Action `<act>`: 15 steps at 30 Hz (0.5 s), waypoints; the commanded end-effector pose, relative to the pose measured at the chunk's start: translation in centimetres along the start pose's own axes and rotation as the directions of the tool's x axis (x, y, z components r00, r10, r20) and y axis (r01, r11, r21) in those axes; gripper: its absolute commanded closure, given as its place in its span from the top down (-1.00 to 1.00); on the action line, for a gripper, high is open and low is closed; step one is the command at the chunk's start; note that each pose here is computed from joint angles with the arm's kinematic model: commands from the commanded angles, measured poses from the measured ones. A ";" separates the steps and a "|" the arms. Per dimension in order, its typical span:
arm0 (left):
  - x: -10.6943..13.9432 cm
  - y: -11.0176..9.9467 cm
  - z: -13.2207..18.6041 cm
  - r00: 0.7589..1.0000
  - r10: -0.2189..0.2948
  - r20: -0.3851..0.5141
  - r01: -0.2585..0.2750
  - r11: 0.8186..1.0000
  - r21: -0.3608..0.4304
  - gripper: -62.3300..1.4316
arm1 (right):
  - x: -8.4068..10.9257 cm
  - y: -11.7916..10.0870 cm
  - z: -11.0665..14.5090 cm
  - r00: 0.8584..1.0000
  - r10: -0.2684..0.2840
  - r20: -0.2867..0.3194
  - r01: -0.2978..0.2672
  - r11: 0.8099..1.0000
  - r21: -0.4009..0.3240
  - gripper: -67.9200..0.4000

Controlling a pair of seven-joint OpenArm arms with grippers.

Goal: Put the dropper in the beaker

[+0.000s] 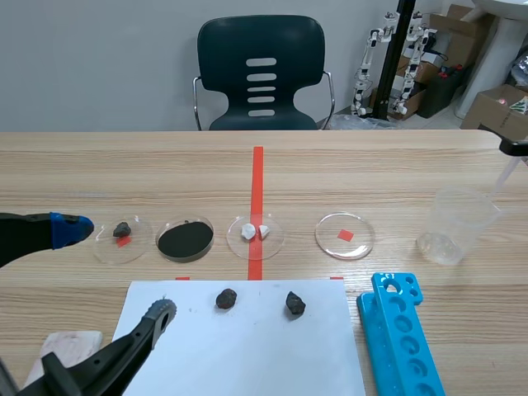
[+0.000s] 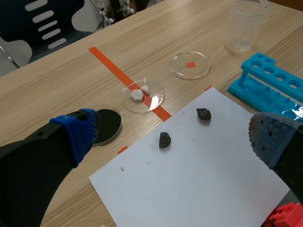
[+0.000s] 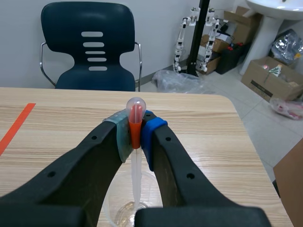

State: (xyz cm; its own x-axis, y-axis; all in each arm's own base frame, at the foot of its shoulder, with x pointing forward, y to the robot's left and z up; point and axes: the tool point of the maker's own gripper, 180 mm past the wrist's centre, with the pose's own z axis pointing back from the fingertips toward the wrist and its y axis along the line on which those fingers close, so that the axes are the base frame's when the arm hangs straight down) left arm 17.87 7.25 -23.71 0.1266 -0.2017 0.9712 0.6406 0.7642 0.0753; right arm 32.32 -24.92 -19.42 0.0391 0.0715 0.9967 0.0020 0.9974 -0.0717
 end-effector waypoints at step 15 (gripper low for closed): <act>0.7 0.1 0.0 1.000 0.000 0.027 0.000 1.000 0.006 1.00 | -0.9 1.9 -2.3 0.998 -0.041 0.038 0.038 0.996 0.077 -0.96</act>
State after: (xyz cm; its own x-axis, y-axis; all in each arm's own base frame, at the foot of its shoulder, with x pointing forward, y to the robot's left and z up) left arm 17.87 7.25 -23.71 0.1266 -0.2017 0.9712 0.6406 0.7642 0.0753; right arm 34.24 -22.89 -21.85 0.0418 0.0137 0.9990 -0.0696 0.9975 -0.0107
